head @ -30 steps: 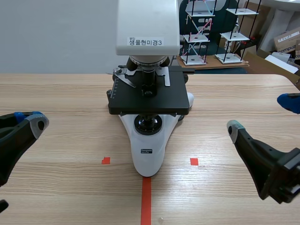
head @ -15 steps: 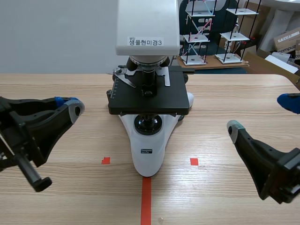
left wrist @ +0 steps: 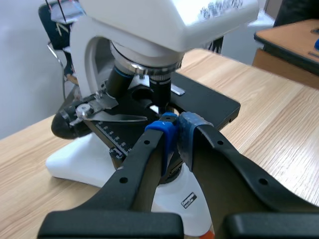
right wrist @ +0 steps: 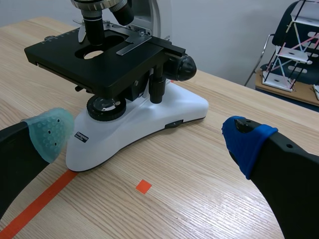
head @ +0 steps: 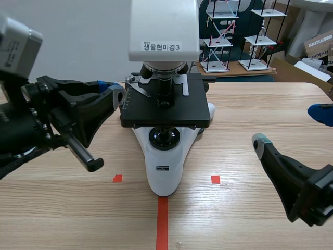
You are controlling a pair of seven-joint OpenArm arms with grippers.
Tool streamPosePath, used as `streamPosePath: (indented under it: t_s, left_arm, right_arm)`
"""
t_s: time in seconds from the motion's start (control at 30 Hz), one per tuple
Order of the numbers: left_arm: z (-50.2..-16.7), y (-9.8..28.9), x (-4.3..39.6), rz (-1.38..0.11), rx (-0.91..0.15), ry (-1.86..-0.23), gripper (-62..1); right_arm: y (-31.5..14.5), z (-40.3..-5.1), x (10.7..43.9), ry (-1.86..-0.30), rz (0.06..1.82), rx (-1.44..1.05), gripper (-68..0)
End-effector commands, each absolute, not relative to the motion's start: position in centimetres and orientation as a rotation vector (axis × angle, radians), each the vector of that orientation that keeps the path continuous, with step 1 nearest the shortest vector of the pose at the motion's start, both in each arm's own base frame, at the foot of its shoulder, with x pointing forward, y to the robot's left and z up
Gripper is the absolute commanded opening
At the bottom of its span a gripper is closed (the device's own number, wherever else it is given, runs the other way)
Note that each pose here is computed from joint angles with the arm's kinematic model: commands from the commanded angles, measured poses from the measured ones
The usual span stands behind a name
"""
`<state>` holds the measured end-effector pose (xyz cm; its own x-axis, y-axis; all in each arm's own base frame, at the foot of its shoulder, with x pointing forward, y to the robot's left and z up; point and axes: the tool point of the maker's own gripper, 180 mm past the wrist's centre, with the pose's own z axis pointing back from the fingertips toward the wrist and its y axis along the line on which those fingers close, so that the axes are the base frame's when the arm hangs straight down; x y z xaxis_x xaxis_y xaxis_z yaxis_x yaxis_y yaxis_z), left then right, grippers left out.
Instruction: Point at the objective lens
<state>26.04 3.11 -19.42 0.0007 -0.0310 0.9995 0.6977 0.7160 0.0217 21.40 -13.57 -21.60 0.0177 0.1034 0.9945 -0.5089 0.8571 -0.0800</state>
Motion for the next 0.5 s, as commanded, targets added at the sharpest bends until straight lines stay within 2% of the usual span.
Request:
streamPosePath:
  t_s: [0.0,0.47]
  left_arm:
    - [-18.8,2.7,26.3,-0.605,-0.592,-1.493,-58.2]
    - [-19.9,1.9,28.4,-0.61,-0.57,-1.466,-58.2]
  right_arm:
    - [-13.5,-20.6,21.5,-1.518,0.492,0.351,-0.4]
    - [-13.5,-20.6,21.5,-1.519,0.492,0.351,-0.4]
